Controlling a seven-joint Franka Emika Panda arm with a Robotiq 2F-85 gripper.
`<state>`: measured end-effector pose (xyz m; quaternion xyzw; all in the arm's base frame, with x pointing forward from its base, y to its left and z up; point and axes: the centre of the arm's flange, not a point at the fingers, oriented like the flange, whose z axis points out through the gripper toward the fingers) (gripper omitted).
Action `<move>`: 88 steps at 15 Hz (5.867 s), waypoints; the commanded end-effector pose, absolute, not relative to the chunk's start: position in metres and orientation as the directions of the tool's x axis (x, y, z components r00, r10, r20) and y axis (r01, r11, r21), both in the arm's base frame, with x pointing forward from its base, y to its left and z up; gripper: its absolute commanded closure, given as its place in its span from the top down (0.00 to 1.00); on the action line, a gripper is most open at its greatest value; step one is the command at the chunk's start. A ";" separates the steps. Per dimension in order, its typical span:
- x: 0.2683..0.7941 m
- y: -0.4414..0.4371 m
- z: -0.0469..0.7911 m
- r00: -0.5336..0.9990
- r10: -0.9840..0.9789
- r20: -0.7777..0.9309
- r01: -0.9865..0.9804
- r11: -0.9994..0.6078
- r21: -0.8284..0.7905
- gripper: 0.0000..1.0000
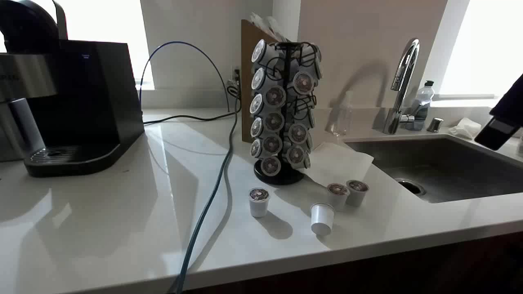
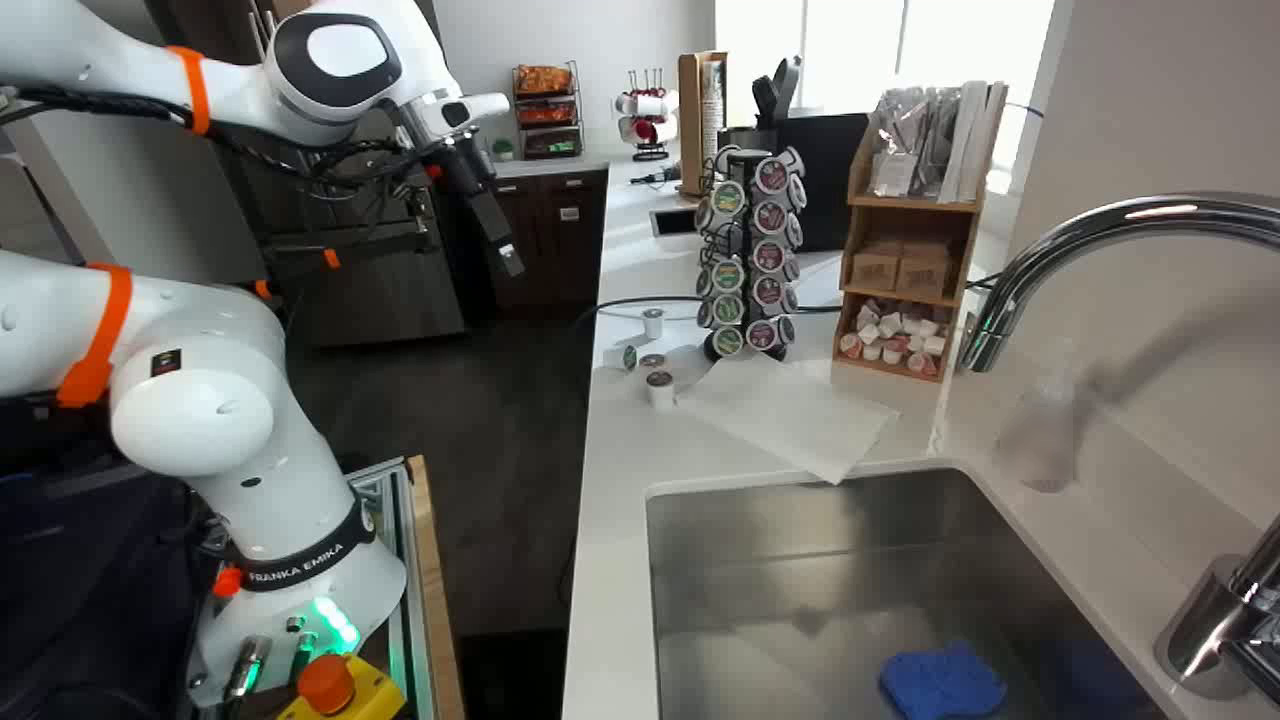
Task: Move one coffee capsule, which is on the counter, to the metal holder
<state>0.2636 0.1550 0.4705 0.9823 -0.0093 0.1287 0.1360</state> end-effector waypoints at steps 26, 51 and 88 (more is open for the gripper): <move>0.389 0.053 0.396 0.776 0.626 0.083 0.619 -0.780 0.097 1.00; 0.462 0.073 0.300 0.648 0.761 -0.002 0.756 -0.643 0.124 1.00; 0.462 0.070 0.306 0.689 0.724 0.041 0.721 -0.690 0.067 0.29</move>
